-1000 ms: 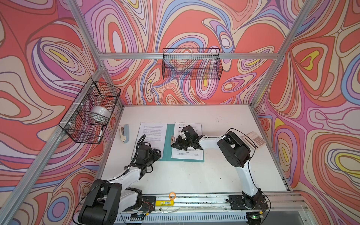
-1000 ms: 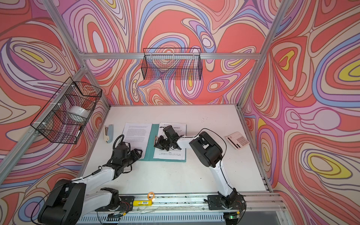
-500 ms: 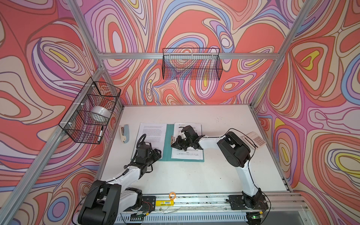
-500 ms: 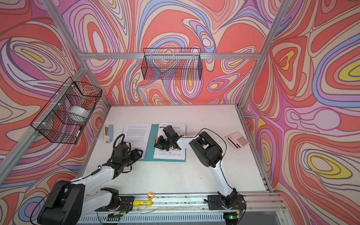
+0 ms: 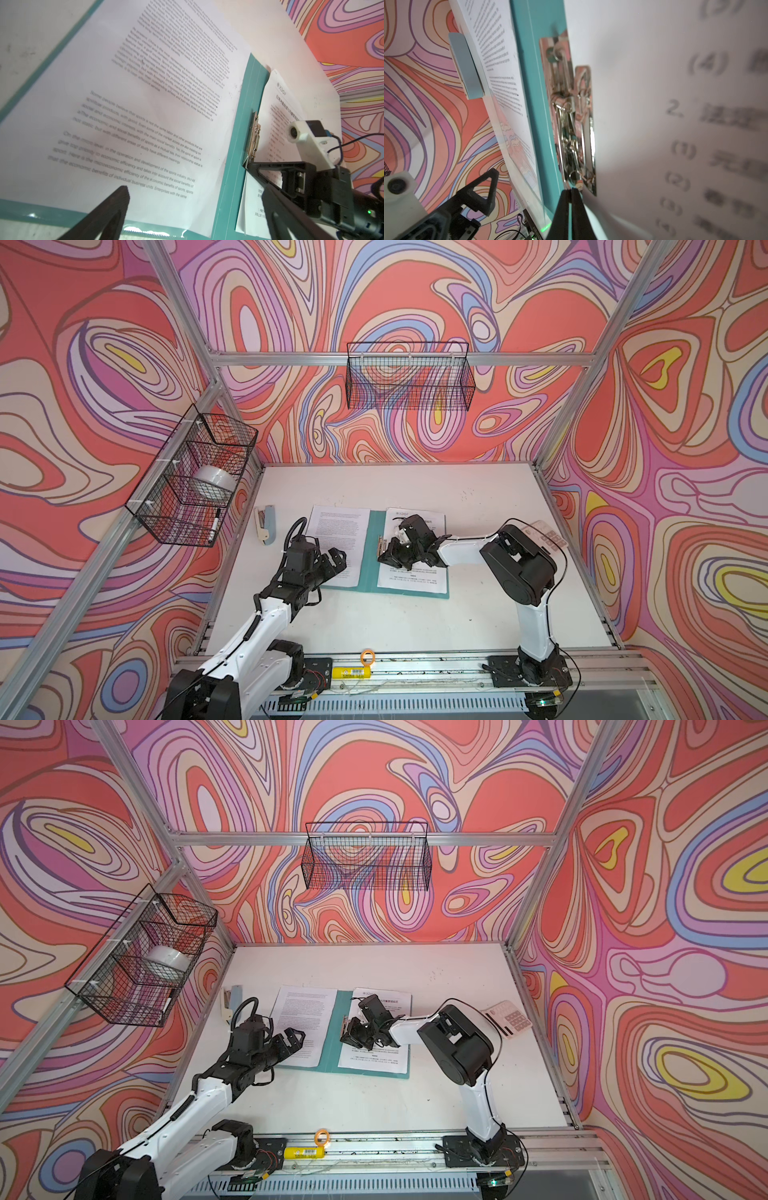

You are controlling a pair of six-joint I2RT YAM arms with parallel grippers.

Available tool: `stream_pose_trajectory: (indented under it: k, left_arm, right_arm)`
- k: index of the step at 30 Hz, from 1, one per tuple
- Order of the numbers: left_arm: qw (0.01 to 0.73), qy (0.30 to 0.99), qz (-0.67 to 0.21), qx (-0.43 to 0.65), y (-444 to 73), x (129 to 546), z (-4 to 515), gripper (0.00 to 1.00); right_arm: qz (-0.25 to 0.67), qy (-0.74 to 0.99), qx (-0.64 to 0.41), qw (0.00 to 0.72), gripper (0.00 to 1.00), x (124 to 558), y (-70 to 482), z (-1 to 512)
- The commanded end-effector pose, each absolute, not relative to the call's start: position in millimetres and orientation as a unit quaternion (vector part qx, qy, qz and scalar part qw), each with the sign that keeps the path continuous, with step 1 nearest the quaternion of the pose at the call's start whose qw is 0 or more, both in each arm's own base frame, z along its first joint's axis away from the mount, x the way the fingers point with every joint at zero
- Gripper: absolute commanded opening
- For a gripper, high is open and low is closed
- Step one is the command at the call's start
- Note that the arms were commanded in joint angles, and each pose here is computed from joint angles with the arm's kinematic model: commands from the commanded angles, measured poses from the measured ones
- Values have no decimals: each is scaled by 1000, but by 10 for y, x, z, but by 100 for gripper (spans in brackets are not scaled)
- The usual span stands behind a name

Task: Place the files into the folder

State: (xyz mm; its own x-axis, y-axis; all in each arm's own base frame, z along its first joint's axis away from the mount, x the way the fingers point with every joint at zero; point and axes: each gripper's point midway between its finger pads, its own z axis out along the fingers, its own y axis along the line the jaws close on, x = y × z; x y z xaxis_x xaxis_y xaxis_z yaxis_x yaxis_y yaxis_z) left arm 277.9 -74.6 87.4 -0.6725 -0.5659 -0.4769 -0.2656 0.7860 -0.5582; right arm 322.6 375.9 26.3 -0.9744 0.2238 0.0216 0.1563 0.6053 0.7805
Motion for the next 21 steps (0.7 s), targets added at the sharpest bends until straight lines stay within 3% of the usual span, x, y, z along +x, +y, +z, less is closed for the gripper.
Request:
stream_pose_trajectory:
  k: [1,12,16,21]
  left_arm:
    - [320,893,-213,-235,-719,2734,893,100]
    - [317,894,-216,-234,-741,2767,846,99]
    - [314,894,-223,-228,-775,2783,817,99]
    - [314,894,-227,-224,-802,2825,838,100]
  right_arm:
    - [347,926,146,3,0,2975,3286,-260]
    - [230,969,79,46,0,3071,2471,-164]
    - [223,972,55,59,0,3138,2480,-8]
    - [284,952,58,98,29,3262,2651,451]
